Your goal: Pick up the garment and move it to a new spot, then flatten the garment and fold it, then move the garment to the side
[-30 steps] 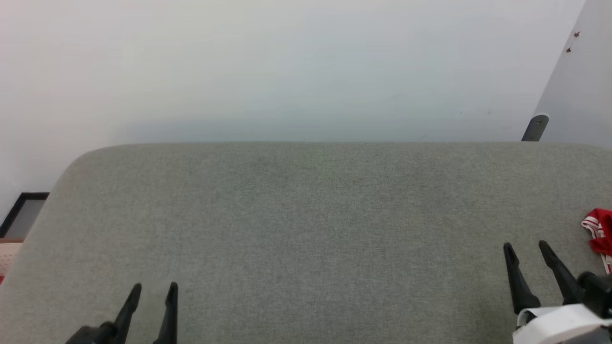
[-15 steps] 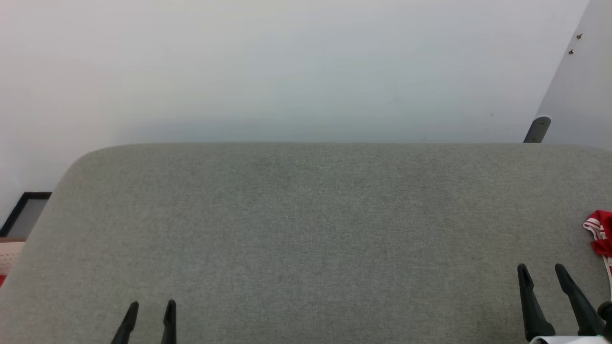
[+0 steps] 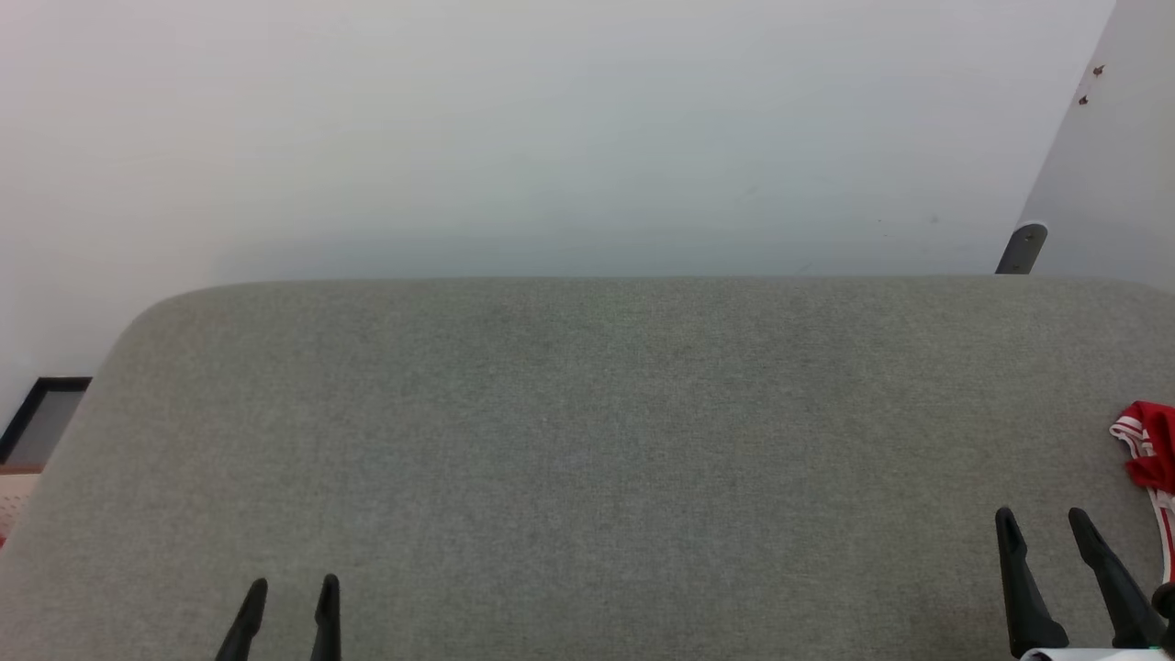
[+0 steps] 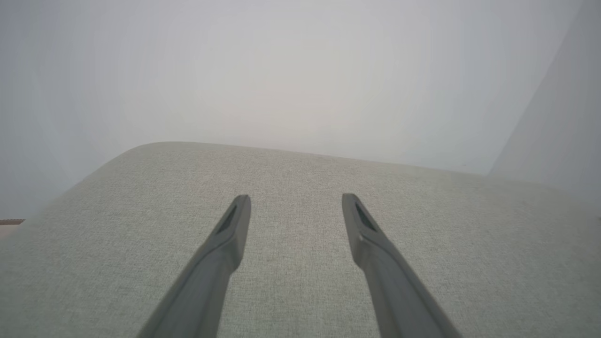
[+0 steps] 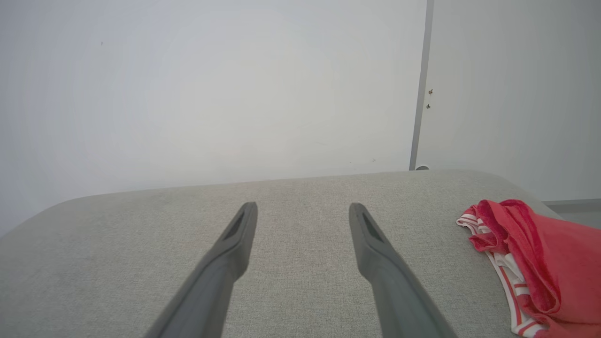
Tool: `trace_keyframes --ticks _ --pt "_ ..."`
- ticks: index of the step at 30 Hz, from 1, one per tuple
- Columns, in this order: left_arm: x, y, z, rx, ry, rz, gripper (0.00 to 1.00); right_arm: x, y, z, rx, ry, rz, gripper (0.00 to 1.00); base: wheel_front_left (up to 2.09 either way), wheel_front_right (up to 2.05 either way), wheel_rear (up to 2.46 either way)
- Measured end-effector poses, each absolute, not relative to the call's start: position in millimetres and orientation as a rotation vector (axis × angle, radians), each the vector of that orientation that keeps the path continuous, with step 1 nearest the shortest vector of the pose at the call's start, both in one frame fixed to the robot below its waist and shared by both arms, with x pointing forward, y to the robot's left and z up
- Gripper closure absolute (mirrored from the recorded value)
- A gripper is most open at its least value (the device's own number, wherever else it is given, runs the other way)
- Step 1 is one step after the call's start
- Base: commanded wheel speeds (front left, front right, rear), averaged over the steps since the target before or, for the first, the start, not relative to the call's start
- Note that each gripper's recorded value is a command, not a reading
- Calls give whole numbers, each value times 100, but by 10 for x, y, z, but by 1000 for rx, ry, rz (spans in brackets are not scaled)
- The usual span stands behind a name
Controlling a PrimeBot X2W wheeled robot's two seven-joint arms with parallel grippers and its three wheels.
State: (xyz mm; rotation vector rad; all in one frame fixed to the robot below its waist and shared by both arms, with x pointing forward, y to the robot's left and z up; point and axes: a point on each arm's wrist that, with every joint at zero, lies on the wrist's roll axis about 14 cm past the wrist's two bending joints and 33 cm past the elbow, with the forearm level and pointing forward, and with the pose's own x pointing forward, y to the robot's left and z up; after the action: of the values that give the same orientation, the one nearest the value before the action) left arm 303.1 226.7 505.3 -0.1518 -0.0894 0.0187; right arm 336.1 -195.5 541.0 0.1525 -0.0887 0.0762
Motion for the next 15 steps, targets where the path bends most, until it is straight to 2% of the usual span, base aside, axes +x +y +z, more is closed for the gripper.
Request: trace_keyframes --ticks 7,8,15 --pt "3032 2282 5087 -155 -102 27 0 3362 -1939 5426 158 -91 78 0 0 0 0" --pt "3032 2279 5084 -157 -101 27 100 3362 -1937 5417 159 -89 78 100 0 0 0" --pt "2992 2229 4865 -217 -32 41 100 3344 -1938 5197 207 -20 63 100 0 0 0"
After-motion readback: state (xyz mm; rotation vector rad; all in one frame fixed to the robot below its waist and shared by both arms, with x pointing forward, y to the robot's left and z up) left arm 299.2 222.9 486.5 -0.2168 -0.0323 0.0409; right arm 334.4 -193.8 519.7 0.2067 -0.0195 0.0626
